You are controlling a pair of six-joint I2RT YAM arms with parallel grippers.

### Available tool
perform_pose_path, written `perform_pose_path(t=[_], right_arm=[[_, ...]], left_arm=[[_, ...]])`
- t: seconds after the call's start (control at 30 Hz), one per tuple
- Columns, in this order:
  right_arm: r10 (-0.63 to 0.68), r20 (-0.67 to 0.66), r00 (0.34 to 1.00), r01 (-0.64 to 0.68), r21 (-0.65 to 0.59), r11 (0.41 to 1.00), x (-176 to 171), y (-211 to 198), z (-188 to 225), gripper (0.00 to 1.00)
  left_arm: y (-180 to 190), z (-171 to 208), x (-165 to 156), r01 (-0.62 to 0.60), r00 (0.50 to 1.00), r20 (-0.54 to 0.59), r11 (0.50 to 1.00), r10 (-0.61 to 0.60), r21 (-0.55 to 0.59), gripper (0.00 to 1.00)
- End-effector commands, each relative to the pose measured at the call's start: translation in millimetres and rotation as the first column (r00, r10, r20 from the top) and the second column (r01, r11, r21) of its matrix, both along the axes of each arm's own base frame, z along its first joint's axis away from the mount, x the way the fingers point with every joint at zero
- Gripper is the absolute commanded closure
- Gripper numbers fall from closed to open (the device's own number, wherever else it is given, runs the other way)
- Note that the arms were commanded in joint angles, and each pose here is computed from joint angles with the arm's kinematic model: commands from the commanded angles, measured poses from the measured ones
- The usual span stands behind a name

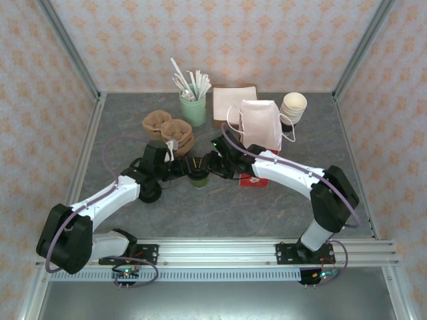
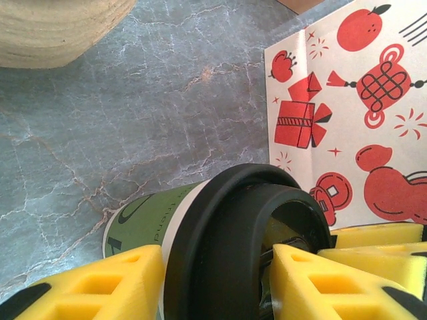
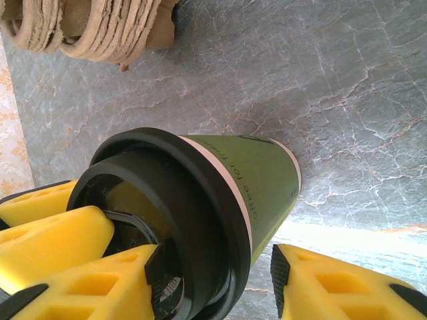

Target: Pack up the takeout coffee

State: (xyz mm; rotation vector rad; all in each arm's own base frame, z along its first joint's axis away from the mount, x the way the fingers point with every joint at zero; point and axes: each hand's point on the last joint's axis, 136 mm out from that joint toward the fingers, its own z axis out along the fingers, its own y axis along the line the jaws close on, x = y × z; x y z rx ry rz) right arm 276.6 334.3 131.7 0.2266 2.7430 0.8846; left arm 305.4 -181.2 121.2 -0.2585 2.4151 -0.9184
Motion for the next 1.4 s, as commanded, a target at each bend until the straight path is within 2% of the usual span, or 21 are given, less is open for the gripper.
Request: perform_pose_path(t=[0.0, 0.17, 0.47, 0.93, 1.2, 1.37], right_arm=[[-0.004, -0.038, 0.999, 0.002, -0.046, 0.999, -3, -4, -18, 0.52], [-0.013, -0.066, 0.998, 0.009, -0.058, 0.998, -5, -5, -31, 0.55], [-0.013, -0.066, 0.998, 0.009, -0.060, 0.998, -5, -5, -32, 0.54], [-0.026, -0.089, 0.996, 0.019, -0.078, 0.997, -12, -14, -52, 0.59], [0.004, -0.038, 0.999, -0.006, -0.060, 0.998, -1, -5, -24, 0.56], [0.017, -0.029, 0.999, -0.018, -0.044, 0.999, 4, 3, -15, 0.55]], left_arm=[[14, -47, -24, -0.015, 0.988, -0.152, 0.997, 0.026, 0.073, 0.55], [14, -56, -25, -0.014, 0.985, -0.169, 0.997, 0.027, 0.076, 0.55], [14, -71, -29, -0.010, 0.980, -0.200, 0.997, 0.025, 0.078, 0.56], [16, -48, -30, 0.005, 0.990, -0.143, 0.997, 0.006, 0.081, 0.51], [13, -6, -20, 0.012, 0.998, -0.058, 0.997, -0.007, 0.080, 0.43], [12, 3, -14, 0.015, 0.999, -0.050, 0.996, -0.011, 0.091, 0.42]])
